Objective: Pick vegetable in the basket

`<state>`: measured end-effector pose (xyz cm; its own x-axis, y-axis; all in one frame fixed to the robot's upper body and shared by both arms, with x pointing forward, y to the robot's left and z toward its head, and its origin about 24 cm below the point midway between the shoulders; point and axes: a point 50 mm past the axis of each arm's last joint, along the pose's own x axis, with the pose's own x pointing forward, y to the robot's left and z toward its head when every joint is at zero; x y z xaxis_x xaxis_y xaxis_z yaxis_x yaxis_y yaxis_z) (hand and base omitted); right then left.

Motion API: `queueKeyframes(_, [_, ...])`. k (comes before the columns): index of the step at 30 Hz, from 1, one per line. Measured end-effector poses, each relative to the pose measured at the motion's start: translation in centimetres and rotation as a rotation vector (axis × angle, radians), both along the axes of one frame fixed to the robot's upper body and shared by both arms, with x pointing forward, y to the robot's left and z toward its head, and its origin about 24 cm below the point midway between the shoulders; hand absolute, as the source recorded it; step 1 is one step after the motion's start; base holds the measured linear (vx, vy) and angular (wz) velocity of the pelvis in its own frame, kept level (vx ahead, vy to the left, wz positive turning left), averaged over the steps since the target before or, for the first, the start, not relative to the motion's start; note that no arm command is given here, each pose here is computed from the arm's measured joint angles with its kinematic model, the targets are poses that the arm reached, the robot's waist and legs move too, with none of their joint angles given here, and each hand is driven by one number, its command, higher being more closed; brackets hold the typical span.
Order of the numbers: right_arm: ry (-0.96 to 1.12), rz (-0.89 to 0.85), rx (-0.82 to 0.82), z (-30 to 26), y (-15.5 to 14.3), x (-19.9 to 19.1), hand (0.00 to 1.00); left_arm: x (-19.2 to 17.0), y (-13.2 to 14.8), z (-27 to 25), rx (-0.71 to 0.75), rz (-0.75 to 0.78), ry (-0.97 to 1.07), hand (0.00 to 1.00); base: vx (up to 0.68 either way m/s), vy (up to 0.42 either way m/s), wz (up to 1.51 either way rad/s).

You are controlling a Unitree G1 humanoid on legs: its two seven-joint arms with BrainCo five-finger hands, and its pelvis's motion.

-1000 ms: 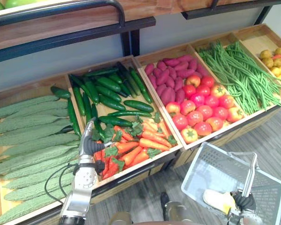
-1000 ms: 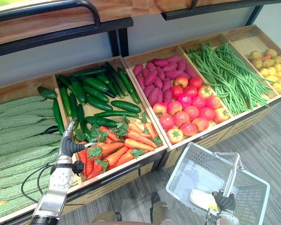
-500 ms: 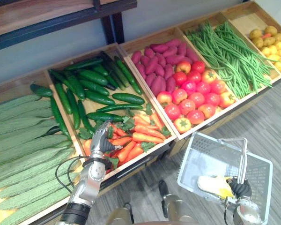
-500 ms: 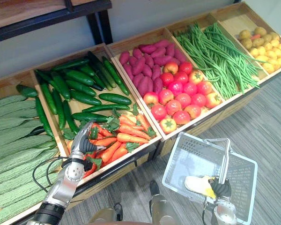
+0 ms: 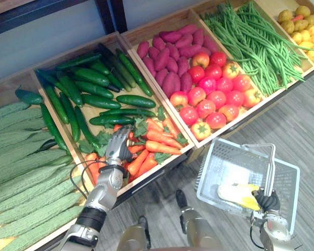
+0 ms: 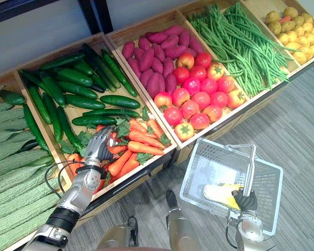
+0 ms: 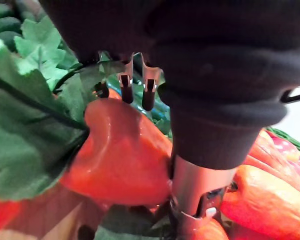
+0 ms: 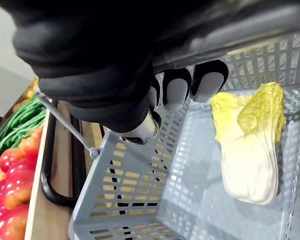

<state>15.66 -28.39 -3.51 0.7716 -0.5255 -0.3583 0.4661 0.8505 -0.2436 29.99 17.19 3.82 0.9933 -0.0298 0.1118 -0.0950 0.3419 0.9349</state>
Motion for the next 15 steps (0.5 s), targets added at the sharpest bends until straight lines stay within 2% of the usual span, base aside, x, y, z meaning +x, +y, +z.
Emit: queueKeyframes(15, [-0.037, 0.007, -0.003, 0.4, 0.2, 0.7, 1.00, 0.2, -0.7, -0.7, -0.007, -0.019, 0.053, 1.00, 0.00, 0.004, -0.01])
